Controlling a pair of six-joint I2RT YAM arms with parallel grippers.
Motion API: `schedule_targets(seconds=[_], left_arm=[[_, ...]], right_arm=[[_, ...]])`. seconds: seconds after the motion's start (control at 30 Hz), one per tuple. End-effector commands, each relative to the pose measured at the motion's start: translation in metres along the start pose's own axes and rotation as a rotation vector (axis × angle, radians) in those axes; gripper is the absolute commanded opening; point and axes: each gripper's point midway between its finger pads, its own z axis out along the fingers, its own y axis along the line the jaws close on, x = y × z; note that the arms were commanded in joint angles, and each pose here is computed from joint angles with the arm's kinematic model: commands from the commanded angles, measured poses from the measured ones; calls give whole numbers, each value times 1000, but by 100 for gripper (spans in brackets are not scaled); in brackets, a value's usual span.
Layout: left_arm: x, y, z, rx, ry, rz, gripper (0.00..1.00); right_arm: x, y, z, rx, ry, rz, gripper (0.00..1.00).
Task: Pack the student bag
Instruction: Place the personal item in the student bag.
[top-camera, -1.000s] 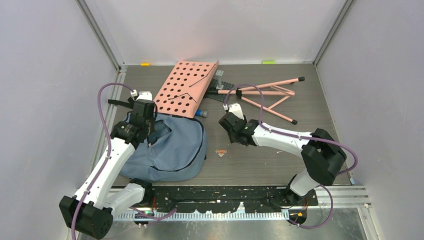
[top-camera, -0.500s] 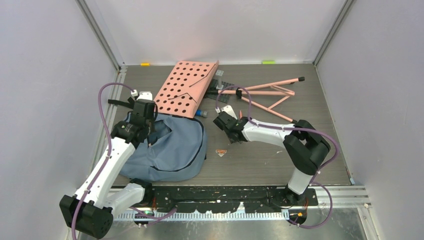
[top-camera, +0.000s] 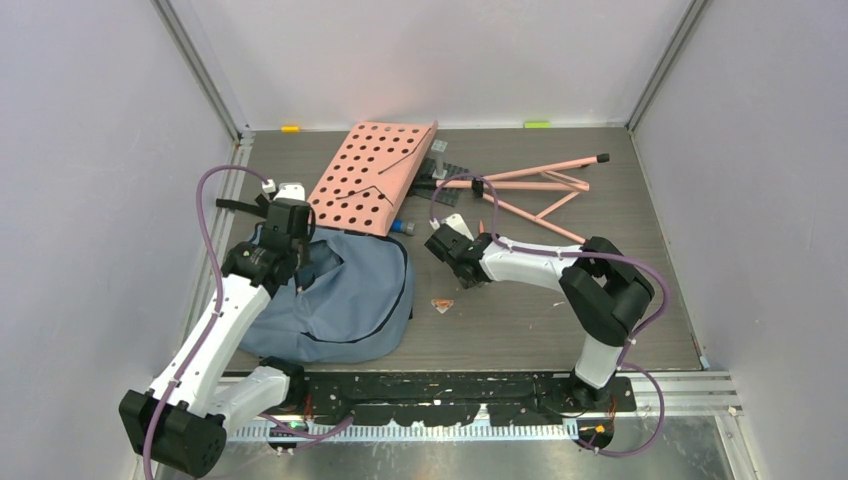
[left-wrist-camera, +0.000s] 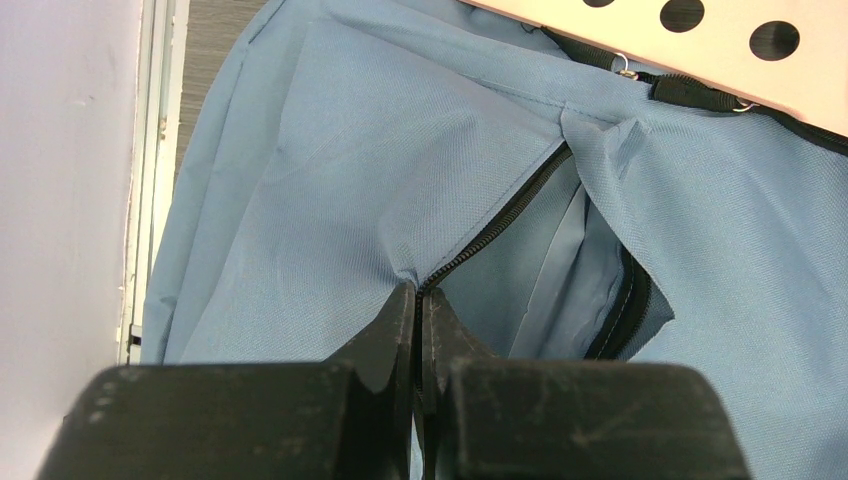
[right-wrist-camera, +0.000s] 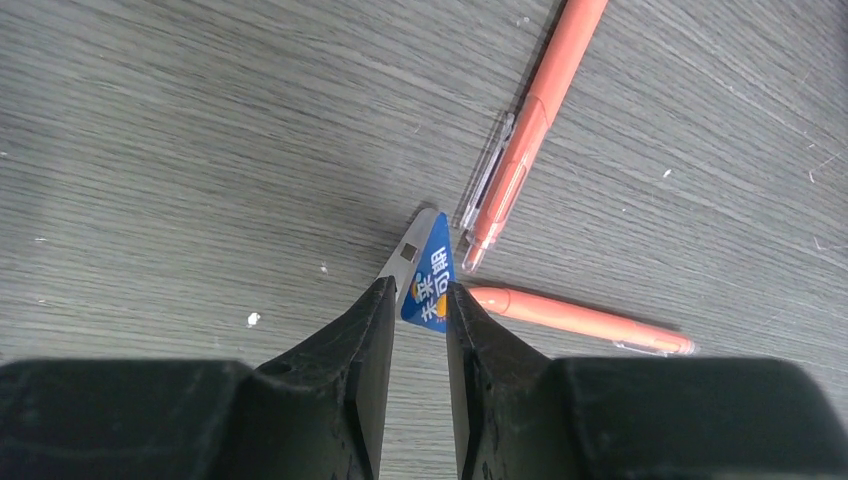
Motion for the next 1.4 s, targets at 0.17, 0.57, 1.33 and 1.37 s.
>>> schedule_targets(seconds=[0.17, 0.57, 1.33, 1.37], left_arm=[[-22, -3, -1, 14, -79, -42, 0], [-22, -2, -1, 10, -80, -43, 0], [-26, -10, -7, 73, -111, -49, 0], [-26, -10, -7, 75, -111, -49, 0]], right_arm=[[-8, -6, -2, 49, -12, -11, 24], [-23, -12, -13, 75, -78, -3, 1], [-191, 138, -198, -749, -612, 333, 1], [-198, 151, -200, -772, -616, 322, 1]])
